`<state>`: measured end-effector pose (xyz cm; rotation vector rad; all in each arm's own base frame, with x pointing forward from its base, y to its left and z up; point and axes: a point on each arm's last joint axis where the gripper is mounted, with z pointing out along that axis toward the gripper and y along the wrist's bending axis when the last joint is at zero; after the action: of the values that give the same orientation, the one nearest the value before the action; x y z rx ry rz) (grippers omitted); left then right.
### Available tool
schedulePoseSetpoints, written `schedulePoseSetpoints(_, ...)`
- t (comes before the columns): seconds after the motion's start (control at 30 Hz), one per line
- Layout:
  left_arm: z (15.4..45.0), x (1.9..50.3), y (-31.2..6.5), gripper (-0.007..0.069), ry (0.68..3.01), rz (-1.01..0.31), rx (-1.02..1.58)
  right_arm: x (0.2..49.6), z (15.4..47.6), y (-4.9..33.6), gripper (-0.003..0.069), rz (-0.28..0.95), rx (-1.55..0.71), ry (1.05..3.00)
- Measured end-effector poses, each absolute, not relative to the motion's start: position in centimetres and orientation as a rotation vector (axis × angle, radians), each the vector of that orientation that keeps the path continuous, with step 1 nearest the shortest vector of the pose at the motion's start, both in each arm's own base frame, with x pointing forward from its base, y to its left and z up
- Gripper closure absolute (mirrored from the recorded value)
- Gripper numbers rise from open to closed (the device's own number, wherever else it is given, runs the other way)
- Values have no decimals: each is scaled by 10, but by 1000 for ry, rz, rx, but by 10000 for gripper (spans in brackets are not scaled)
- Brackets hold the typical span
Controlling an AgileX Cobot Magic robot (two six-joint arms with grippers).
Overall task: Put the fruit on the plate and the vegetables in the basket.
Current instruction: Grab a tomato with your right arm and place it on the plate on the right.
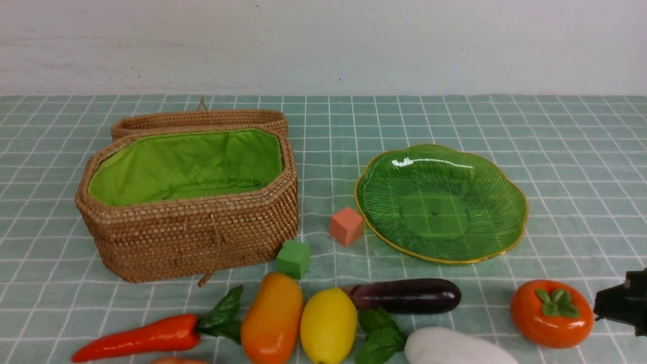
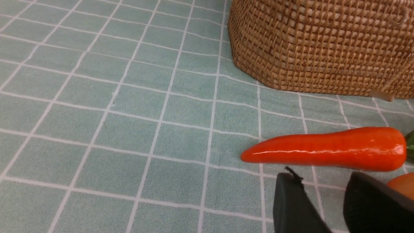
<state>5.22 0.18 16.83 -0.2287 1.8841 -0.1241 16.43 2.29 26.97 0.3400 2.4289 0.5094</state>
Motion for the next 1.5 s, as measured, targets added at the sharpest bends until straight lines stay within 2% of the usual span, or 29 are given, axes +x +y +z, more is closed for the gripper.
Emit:
schedulePoseSetpoints(0.23, 168, 52, 2, 386, 1884, -124, -229, 176, 258, 22, 94, 502, 368, 2487)
schedulePoseSetpoints(0.37, 168, 52, 2, 386, 1884, -124, -229, 180, 252, 22, 74, 500, 379, 2517)
schedulePoseSetpoints(0.8, 168, 52, 2, 386, 1884, -124, -229, 183, 249, 20, 74, 464, 362, 2534)
schedulePoseSetpoints(1.13, 168, 52, 2, 386, 1884, -124, -229, 194, 236, 11, 74, 465, 518, 2569)
schedulePoseSetpoints(1.23, 168, 52, 2, 386, 1884, -124, -229, 199, 227, 0, 74, 483, 596, 2592)
schedulePoseSetpoints(1.5, 168, 52, 2, 386, 1884, -124, -229, 203, 228, -9, 74, 557, 588, 2549)
